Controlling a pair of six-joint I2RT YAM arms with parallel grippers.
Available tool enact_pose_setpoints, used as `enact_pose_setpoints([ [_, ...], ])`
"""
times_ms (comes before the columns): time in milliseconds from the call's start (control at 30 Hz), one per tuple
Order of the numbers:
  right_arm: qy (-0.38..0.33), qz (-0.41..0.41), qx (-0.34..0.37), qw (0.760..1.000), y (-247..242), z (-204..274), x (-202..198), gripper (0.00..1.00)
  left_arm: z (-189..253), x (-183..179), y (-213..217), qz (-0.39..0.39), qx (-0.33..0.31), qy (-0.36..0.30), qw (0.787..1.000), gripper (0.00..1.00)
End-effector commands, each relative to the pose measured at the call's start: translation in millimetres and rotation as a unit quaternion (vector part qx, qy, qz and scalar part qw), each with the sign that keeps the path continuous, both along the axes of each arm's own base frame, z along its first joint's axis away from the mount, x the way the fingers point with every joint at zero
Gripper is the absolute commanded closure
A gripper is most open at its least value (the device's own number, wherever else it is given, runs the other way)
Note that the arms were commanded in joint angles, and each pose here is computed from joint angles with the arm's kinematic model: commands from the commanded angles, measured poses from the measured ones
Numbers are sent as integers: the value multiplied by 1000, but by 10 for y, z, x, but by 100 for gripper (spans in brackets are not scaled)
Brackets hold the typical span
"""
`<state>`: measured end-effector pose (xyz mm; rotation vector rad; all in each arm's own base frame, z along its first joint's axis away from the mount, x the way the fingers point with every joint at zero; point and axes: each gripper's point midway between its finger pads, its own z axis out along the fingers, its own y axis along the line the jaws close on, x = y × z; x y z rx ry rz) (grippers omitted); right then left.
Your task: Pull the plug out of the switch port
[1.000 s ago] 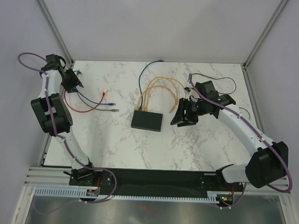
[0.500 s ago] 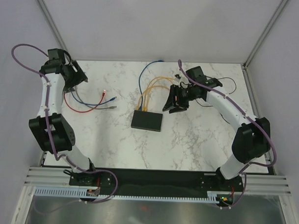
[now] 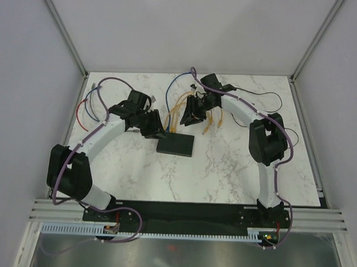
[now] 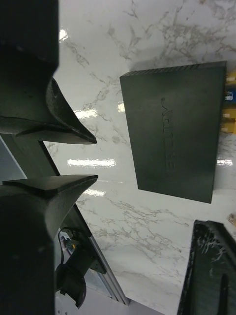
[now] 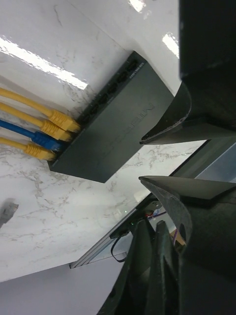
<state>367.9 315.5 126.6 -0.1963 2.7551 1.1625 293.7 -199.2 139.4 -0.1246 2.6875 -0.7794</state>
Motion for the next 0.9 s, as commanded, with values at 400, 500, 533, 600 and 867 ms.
enact_pose_setpoints([
  [400,25,34,12,999,327,-785,145,54,-590,93,-293,25,-52,72,996,66],
  [500,29,34,33,998,371,-883,119,58,-670,106,-272,31,-43,78,996,68],
  [533,33,27,42,998,387,-912,124,59,-725,96,-256,35,-39,85,995,69],
  [600,36,23,47,998,406,-936,122,59,-775,82,-253,39,-37,94,994,70],
  [867,41,34,72,996,466,-1071,107,61,-1062,14,-196,57,-17,139,989,70],
])
